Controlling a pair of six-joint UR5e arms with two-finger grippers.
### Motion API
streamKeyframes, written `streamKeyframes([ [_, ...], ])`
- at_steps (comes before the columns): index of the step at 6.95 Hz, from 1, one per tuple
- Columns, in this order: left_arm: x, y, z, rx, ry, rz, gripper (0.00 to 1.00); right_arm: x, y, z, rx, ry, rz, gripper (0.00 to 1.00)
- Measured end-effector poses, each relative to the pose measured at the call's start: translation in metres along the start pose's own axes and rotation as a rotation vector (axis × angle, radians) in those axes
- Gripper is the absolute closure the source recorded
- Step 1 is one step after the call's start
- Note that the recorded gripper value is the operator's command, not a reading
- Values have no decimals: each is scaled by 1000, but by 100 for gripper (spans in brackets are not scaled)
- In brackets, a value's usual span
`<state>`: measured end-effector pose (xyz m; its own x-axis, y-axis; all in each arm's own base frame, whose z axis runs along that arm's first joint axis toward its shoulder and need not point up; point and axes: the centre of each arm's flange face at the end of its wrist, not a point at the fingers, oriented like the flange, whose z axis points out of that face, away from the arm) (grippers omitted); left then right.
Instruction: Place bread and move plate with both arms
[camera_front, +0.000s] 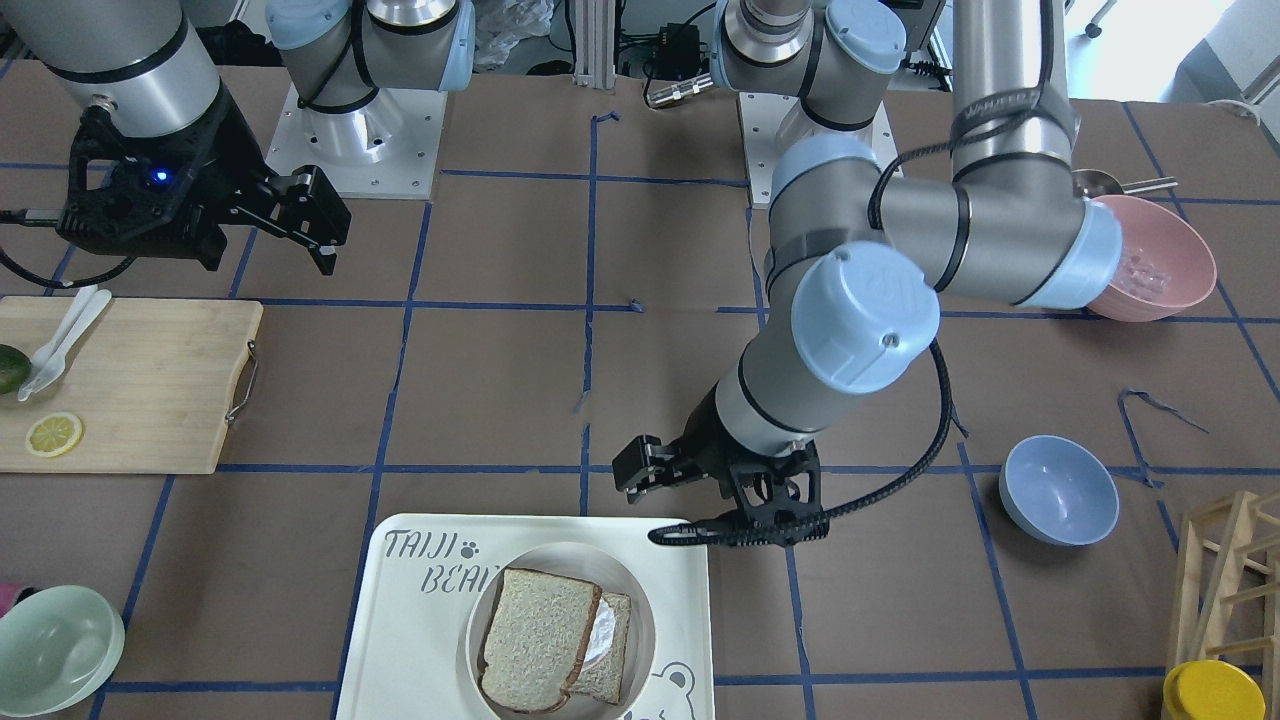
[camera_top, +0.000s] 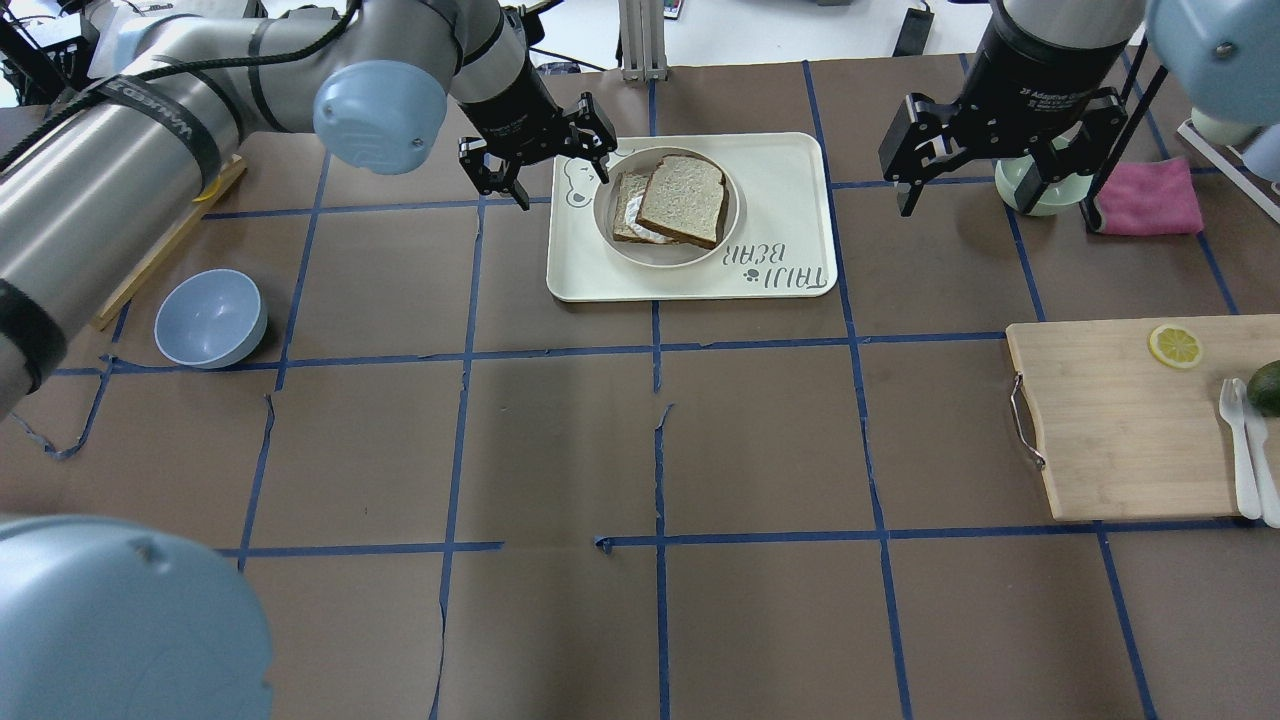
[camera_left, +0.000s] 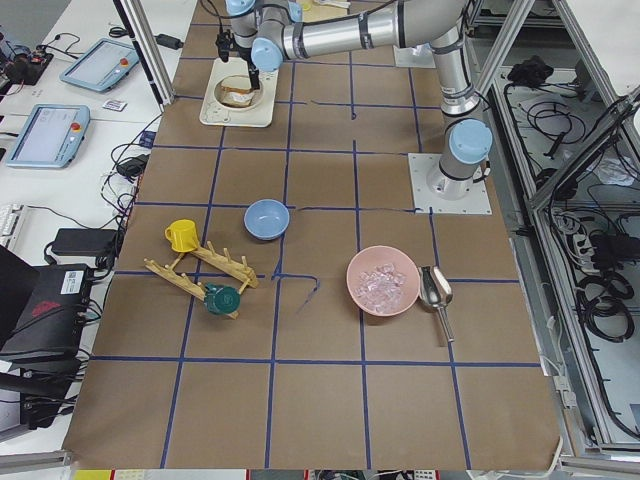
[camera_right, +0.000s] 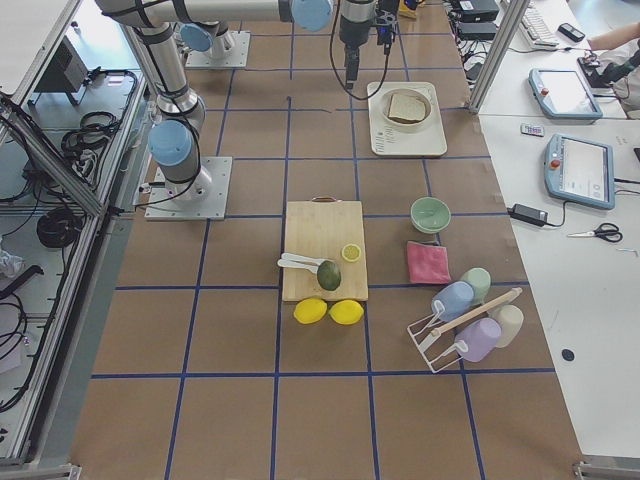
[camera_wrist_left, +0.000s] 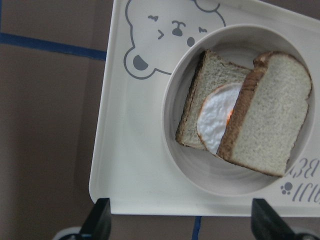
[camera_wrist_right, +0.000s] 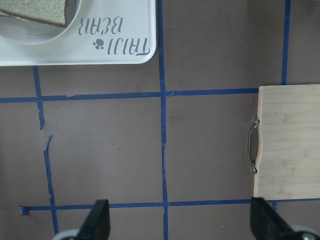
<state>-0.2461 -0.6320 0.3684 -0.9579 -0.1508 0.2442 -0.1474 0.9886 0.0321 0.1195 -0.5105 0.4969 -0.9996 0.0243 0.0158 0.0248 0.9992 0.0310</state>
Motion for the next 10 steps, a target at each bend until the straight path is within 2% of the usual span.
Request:
streamKeyframes([
  [2, -10, 68, -43, -16, -29, 16, 0, 1, 1, 0, -1, 19, 3, 0],
  [4, -26, 123, -70, 14, -72, 28, 0, 1, 2, 1, 0, 21, 4, 0],
  [6, -34, 132, -81, 4, -110, 37, 0, 1, 3, 0, 1, 25, -1, 0],
  [7, -36, 128, -94, 5, -132, 89, 0, 1, 3, 0, 0, 24, -2, 0],
  [8, -44, 119, -111, 21, -162, 147, 0, 1, 4, 1, -2, 23, 1, 0],
  [10, -60, 113, -133, 51, -213, 185, 0, 1, 4, 3, -4, 23, 5, 0],
])
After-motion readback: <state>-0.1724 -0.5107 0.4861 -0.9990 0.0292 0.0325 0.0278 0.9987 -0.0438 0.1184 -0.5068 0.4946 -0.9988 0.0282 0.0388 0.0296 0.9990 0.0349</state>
